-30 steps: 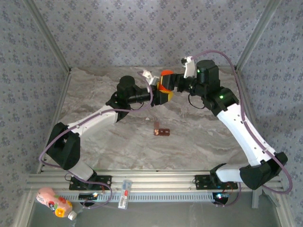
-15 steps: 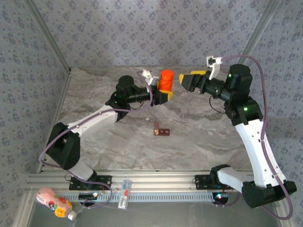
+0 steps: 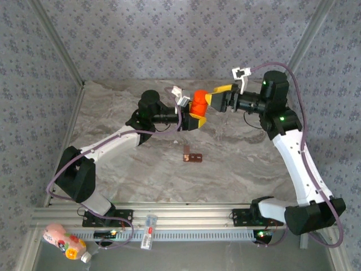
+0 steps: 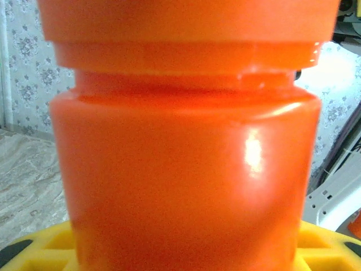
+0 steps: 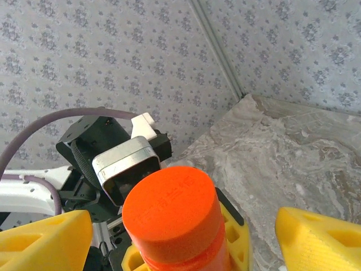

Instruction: Sort the pills into containers

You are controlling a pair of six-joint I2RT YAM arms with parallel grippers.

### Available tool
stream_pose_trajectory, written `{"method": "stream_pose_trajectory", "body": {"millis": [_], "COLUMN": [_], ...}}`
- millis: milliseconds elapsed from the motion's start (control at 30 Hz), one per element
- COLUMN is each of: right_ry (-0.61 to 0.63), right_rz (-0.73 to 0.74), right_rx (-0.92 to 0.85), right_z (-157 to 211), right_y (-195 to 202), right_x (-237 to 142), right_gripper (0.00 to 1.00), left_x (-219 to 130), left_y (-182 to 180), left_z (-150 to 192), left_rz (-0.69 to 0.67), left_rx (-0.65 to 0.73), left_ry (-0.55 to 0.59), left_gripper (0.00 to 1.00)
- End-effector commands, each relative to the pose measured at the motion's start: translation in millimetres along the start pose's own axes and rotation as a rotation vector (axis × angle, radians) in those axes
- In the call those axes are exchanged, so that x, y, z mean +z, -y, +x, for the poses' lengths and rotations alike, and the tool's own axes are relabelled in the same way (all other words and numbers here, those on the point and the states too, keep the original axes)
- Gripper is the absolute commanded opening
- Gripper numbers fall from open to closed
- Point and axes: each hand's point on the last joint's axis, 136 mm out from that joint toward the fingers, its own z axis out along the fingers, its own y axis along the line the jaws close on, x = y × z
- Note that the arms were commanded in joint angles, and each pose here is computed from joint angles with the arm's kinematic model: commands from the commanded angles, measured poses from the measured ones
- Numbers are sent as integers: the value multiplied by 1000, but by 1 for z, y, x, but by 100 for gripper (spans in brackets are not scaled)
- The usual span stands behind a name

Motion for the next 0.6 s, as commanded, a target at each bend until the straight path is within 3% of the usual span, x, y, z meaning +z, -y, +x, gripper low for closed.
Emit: {"method": "stream_pose_trajectory", "body": {"millis": [0, 133, 367, 467, 567], "right_ry": [-3, -18, -37, -45, -51], "right_rz": [-57, -58, -69, -72, -76], "right_rx": [-55, -55, -55, -51, -51], "right_z": [-8, -7, -6, -4, -2], "right_y": [-15, -14, -17, -17, -18], "right_x": [4, 12, 18, 19, 20], "right_gripper": [85, 81, 62, 60, 65], "left_x": [-5, -5, -4, -4, -4], "left_y": [17, 18, 17, 16, 16], "left_z": [-24, -24, -24, -25, -26], "left_rz": [49, 50, 46, 43, 43], "left_rx": [57, 56, 54, 54, 55], "left_ry": [34, 34, 36, 38, 40], "left_gripper": [0, 0, 0, 0, 0]}}
